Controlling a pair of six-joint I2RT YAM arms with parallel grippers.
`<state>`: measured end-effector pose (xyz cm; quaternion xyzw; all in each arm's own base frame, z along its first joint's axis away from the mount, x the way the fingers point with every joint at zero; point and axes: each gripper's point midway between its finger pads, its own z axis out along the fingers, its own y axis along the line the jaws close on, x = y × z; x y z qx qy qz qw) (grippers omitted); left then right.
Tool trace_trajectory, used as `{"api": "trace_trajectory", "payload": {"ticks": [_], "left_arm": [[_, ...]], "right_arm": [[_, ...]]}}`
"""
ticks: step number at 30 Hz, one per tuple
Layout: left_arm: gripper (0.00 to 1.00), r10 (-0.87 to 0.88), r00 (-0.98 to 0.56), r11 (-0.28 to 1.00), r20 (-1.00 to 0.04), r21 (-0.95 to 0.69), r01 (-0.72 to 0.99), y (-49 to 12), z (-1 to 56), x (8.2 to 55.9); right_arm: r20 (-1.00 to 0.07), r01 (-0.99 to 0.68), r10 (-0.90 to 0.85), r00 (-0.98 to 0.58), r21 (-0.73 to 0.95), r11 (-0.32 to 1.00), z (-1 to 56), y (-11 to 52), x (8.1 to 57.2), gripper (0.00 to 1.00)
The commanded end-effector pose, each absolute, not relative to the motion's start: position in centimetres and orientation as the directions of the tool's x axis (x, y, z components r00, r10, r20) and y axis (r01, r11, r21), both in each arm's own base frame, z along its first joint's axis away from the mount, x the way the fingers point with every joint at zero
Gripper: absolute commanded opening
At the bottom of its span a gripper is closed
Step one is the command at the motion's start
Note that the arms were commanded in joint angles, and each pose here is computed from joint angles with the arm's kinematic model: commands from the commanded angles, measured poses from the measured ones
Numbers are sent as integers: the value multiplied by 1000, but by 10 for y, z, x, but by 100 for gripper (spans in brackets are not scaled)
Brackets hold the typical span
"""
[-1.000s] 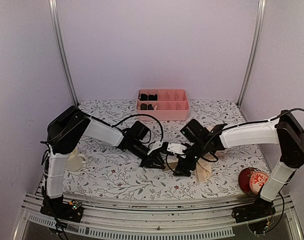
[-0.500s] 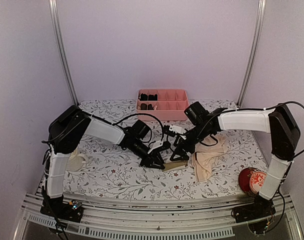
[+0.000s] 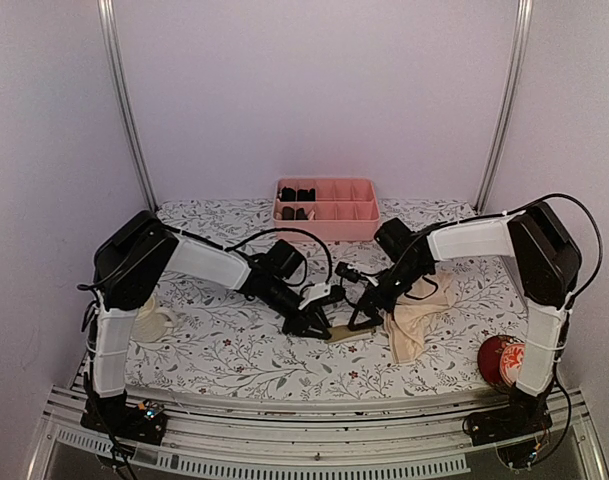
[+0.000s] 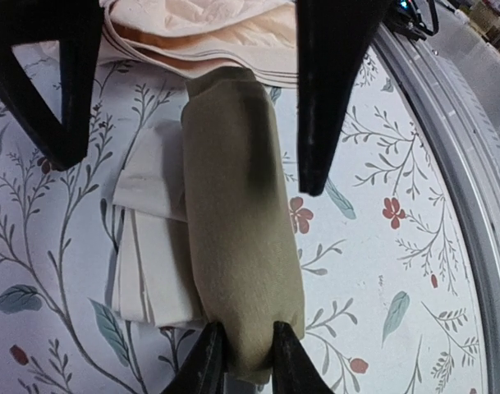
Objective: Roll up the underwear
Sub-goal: Pick up the underwear from the center of the board.
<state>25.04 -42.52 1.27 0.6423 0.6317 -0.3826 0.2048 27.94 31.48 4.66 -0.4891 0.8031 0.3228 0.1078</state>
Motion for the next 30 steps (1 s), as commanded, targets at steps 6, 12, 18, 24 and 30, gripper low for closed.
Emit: {"api": "trace_trajectory", "payload": {"ticks": [6,12,18,24,30], "left_arm": [[23,787,-65,-42,-613,-159,986,-405,-32,241],[23,796,-36,-49,-604,-123,991,-406,-34,237],[23,800,-32,-41,-599,-108,993,-405,-36,240],[23,804,-33,-33,-594,-100,994,-404,-39,241],[23,801,-28,-29,-598,-84,996,-405,-38,243]], "right_arm": [[-336,-759,-733,-591,538,365,17,308,263,89],[-250,-710,-753,-609,594,377,2,304,251,71],[-221,-700,-777,-590,619,355,5,303,234,62],[-212,-713,-803,-557,618,331,3,308,223,54],[-201,-701,-800,-566,628,338,1,310,224,26]]}}
